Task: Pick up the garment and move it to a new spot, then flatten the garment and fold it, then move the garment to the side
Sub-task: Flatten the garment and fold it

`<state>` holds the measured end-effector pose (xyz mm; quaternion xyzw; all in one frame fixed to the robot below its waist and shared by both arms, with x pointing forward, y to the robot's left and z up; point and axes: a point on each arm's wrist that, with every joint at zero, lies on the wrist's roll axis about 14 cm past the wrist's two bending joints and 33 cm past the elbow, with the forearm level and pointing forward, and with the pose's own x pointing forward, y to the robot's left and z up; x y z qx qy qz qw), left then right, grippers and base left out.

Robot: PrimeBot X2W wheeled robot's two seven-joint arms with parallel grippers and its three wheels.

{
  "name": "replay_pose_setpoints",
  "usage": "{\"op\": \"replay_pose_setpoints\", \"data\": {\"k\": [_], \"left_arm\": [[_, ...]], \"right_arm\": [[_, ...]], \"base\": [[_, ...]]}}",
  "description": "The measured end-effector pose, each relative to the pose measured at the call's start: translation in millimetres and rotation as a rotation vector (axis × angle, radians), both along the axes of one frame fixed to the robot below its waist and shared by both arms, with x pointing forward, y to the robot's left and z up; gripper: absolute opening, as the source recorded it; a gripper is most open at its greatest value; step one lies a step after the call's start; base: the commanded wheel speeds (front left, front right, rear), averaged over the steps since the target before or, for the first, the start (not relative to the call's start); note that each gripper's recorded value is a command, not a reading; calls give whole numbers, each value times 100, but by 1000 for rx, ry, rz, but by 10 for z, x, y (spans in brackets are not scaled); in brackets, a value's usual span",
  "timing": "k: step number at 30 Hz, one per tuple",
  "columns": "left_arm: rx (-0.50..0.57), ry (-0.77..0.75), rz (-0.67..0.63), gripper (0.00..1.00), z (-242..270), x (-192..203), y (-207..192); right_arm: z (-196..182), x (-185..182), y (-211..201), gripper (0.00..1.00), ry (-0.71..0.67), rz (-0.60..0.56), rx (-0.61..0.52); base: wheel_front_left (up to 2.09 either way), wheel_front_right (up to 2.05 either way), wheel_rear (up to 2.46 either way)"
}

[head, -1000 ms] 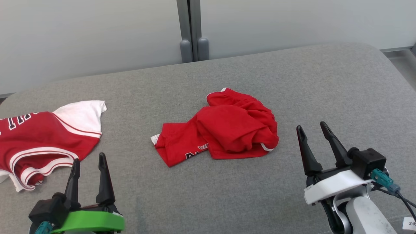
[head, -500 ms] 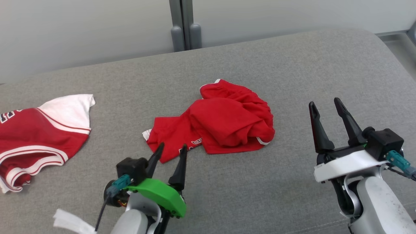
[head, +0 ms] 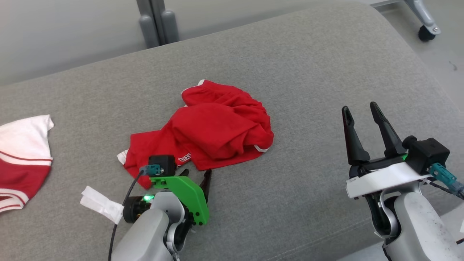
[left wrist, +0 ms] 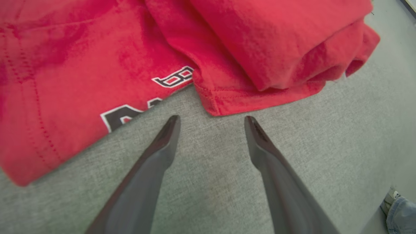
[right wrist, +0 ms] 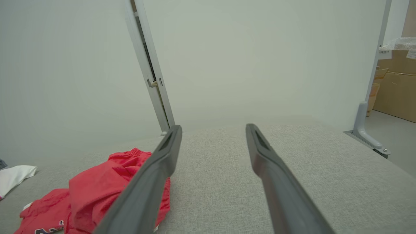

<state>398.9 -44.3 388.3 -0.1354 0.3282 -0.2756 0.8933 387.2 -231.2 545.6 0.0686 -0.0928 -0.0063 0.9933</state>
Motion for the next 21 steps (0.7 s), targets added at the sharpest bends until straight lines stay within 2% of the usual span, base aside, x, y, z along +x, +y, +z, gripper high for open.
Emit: {"op": "replay_pose_setpoints", "data": {"k": [5,6,7,8,16,21], "left_arm": [[-4,21,-27,100,-63,94,-139],[-4,27,-33,54,-73,96,-159],[-7,31,-44,33,-81,94,-185],[-5,31,-53,0,-83,94,-197],[-32,-1,-65,0,65,97,-156],[-25,-27,-68,0,333,223,153]], "right_arm": [[-45,-82,-146,100,16,-48,5],[-52,-91,-161,100,18,-54,5],[-64,-101,-175,100,22,-59,7],[-73,-106,-182,100,24,-63,9],[-97,-77,-102,100,24,-45,27],[-61,-19,44,100,9,-3,37]], "base": [[0,0,0],[0,0,0],[0,0,0],[0,0,0],[0,0,0],[0,0,0]]}}
